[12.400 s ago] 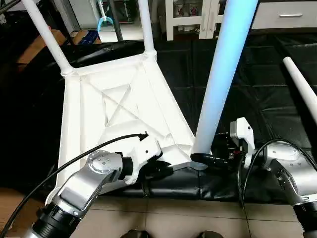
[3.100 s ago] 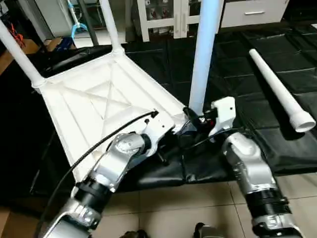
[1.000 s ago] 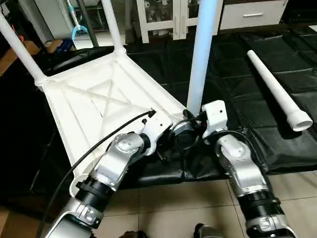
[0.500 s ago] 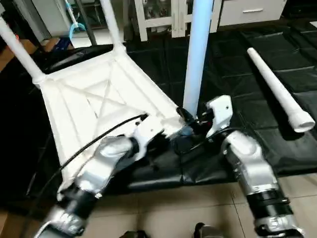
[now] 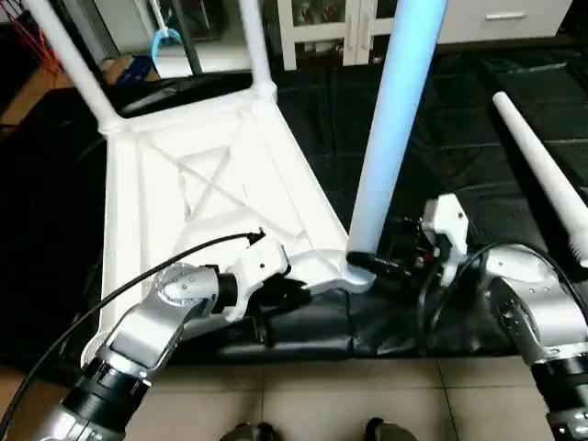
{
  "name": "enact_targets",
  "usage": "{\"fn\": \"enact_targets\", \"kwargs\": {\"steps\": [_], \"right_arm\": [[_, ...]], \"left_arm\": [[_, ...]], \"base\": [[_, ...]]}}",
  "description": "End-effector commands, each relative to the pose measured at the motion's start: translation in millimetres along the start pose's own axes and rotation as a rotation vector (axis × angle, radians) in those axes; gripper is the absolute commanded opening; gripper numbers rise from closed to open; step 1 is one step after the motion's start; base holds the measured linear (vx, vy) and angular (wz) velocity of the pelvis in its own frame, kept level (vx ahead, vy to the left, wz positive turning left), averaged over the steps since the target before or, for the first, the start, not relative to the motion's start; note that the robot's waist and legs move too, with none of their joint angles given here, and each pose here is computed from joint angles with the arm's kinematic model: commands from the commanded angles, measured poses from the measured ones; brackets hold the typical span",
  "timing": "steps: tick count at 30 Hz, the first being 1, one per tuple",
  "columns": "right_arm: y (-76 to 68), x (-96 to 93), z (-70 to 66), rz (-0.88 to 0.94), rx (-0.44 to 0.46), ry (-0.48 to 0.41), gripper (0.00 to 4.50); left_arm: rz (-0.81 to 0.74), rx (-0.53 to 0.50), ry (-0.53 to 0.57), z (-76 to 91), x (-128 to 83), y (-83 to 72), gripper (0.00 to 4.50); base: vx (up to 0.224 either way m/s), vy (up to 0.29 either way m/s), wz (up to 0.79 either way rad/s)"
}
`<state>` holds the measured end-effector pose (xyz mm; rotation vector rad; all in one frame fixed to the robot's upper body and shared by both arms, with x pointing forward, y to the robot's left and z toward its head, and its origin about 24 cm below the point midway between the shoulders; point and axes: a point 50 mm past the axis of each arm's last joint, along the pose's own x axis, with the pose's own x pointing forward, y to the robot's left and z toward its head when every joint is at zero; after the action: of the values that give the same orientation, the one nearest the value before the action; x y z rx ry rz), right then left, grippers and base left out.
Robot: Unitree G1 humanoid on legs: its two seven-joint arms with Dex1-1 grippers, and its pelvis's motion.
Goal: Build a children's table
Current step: Rotate leg to tighten
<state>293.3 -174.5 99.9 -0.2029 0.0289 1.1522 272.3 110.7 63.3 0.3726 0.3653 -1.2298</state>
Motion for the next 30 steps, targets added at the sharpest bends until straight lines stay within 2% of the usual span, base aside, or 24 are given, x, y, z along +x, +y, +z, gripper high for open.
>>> {"fn": "enact_targets", "kwargs": {"steps": [1, 6, 11, 13, 16, 18, 22, 26, 29, 30], "right_arm": [[-2.6, -5.3, 2.2, -0.008, 0.006, -0.020, 3.34], [0.4, -3.4, -0.4, 0.030, 0.025, -0.018, 3.34], [2.4, -3.4, -4.0, 0.062, 0.057, -0.011, 2.89], [3.3, -3.9, -6.5, 0.067, 0.078, -0.004, 2.58], [3.3, -5.1, -9.1, 0.060, 0.104, 0.000, 2.45], [2.8, -5.6, -9.9, 0.053, 0.106, 0.004, 2.15], [-6.6, -5.0, -17.5, -0.077, 0.101, 0.044, 1.91], [-10.1, -1.9, -24.7, -0.161, 0.107, 0.090, 1.86], [-9.5, 14.2, -40.5, -0.365, 0.162, 0.160, 1.85], [-9.5, 14.2, -40.5, -0.365, 0.162, 0.160, 1.85]], "left_arm": [[-0.108, -0.056, 0.080, -19.2, 6, -16.7, 0.00], [-0.111, -0.054, 0.079, -18.2, 7, -17.7, 0.00], [-0.112, -0.054, 0.083, -17.8, 7, -17.6, 0.00], [-0.111, -0.053, 0.085, -17.7, 7, -17.5, 0.00], [-0.108, -0.053, 0.086, -17.7, 7, -17.2, 0.00], [-0.108, -0.053, 0.086, -17.7, 7, -17.1, 0.00], [-0.091, -0.056, 0.082, -17.8, 10, -15.5, 0.00], [-0.058, -0.060, 0.076, -17.1, 14, -11.9, 0.00], [0.053, -0.045, 0.063, -8.7, 29, 1.2, 0.00], [0.053, -0.045, 0.063, -8.7, 29, 1.2, 0.00]], "base": [[0.000, 0.000, 0.00], [0.000, 0.000, 0.00], [0.000, 0.000, 0.00], [0.000, 0.000, 0.00], [0.000, 0.000, 0.00], [0.000, 0.000, 0.00], [0.000, 0.000, 0.00], [0.000, 0.000, 0.00], [-0.017, -0.002, -0.01], [-0.064, -0.004, -0.04]]}}
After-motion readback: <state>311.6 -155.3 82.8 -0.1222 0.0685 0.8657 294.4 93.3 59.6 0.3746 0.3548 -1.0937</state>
